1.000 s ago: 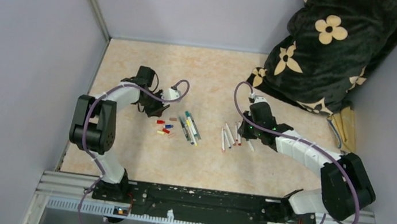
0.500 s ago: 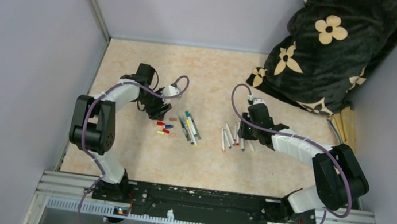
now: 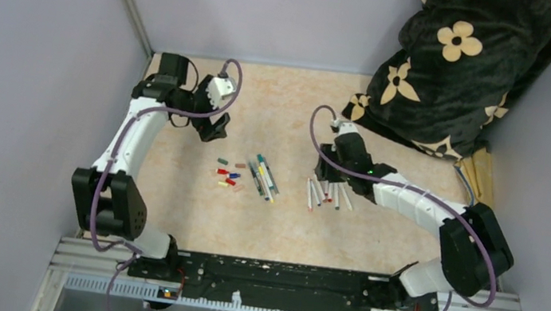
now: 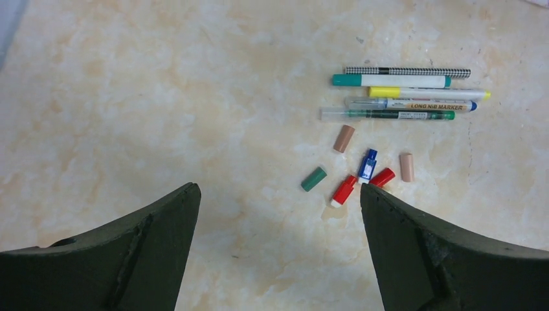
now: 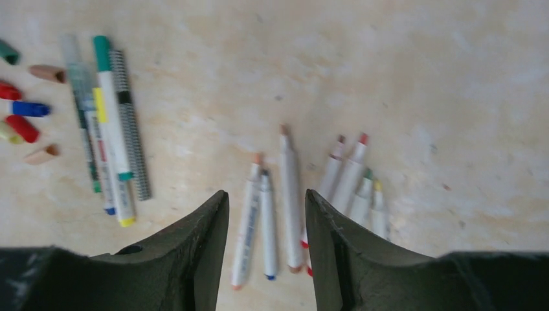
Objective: Open the pen caps
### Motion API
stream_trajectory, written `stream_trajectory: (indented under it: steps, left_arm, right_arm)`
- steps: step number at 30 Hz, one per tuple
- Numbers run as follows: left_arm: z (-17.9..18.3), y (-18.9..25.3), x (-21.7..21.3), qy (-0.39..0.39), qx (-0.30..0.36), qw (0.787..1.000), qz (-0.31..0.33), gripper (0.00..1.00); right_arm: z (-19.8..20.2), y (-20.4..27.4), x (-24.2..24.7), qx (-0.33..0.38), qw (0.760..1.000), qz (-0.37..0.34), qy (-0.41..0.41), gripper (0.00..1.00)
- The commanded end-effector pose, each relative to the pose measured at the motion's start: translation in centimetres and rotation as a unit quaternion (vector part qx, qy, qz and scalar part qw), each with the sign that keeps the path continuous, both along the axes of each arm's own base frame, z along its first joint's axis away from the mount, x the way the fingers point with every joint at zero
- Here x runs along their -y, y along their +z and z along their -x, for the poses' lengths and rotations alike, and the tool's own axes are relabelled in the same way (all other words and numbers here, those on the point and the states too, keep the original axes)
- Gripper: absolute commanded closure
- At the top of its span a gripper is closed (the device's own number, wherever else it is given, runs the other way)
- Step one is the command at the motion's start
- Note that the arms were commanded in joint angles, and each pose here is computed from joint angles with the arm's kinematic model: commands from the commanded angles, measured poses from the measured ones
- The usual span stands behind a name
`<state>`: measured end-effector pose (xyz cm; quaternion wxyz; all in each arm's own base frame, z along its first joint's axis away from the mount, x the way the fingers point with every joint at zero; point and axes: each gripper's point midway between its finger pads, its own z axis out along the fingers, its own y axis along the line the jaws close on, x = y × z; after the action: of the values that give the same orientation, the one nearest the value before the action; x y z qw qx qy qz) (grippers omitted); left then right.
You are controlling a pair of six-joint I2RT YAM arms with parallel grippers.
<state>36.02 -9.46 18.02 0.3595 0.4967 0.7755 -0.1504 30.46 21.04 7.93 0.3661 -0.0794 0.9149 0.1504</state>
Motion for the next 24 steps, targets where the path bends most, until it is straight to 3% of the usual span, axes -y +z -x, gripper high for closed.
stream_trajectory:
  steps: [1, 9, 13, 24]
  left_arm:
    - [0.7, 4.0, -0.6, 0.027, 0.031, 0.998, 0.039, 0.01]
    - [0.0, 7.2, -5.1, 0.134, 0.124, 0.982, 0.053, 0.01]
    - [1.2, 6.4, -4.6, 0.114, 0.105, 0.986, 0.062, 0.01]
    - [2.7, 4.9, -3.0, 0.074, 0.061, 0.991, 0.089, 0.01]
  right_arm:
    - [-1.1, 2.4, -6.0, 0.037, 0.997, -0.001, 0.069, 0.55]
    - [0.2, -0.4, -13.8, 0.022, 0.987, 0.022, 0.158, 0.67]
    - [0.9, -2.3, -15.0, 0.01, 0.984, 0.04, 0.174, 0.74]
    - [1.4, -4.0, -15.6, -0.008, 0.984, 0.039, 0.175, 0.74]
